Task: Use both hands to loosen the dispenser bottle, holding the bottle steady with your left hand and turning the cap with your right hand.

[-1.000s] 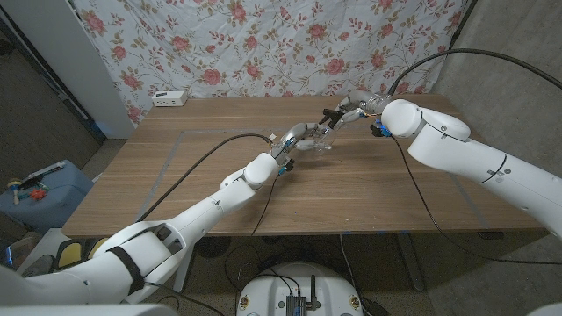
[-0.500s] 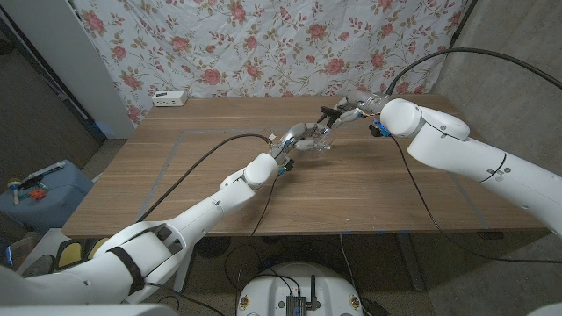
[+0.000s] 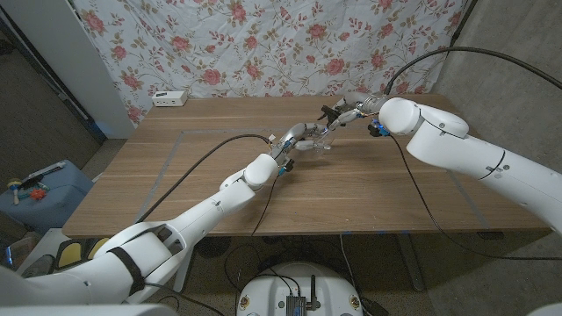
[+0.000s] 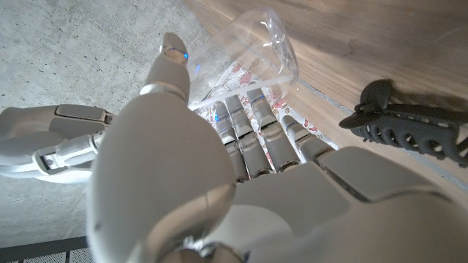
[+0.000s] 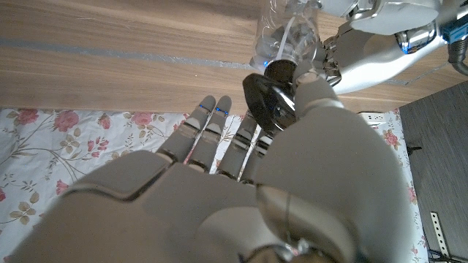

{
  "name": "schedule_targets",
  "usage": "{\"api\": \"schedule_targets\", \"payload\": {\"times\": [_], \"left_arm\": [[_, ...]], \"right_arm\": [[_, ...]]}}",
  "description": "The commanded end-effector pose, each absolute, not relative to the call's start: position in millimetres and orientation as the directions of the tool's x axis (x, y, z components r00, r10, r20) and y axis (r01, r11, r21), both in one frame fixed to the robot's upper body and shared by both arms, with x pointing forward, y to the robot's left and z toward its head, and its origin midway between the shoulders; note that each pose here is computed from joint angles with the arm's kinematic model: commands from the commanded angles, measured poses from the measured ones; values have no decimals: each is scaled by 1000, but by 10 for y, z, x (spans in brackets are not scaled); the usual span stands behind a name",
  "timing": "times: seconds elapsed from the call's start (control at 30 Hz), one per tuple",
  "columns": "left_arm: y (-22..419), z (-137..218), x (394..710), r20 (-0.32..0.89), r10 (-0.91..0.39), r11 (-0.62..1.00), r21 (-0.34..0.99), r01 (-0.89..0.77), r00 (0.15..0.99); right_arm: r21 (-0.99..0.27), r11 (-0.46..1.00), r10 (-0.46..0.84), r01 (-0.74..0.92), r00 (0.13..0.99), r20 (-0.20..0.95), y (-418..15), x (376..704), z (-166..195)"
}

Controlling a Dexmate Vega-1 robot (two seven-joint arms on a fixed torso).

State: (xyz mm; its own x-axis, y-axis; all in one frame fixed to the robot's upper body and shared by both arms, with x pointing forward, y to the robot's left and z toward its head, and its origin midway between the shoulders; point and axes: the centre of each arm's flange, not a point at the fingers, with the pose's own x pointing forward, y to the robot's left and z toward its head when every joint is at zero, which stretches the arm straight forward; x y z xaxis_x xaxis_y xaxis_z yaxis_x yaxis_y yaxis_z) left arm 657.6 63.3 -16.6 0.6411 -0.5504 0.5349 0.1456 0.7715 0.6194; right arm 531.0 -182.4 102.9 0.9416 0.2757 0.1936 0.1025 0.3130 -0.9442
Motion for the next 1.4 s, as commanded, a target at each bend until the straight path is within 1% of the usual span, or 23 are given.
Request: {"api": "schedule_targets", "payload": {"times": [0.03, 0.47, 0.9, 1.4], "left_arm": [[642, -145, 6584, 542, -546, 775, 616, 139, 639], [646, -142, 6588, 543, -546, 776, 616, 140, 638], [648, -145, 6592, 545, -547, 776, 614, 142, 636], [647, -140, 6588, 538, -554, 771, 620, 146, 635]], "right_arm": [[-954, 294, 287, 61, 946, 149, -1814, 5337, 1039], [-955, 294, 310, 30, 943, 125, -1809, 5314, 1065], [-946, 318, 297, 69, 940, 168, -1836, 5216, 1107], [-929, 351, 269, 114, 938, 217, -1892, 5203, 1129]]}}
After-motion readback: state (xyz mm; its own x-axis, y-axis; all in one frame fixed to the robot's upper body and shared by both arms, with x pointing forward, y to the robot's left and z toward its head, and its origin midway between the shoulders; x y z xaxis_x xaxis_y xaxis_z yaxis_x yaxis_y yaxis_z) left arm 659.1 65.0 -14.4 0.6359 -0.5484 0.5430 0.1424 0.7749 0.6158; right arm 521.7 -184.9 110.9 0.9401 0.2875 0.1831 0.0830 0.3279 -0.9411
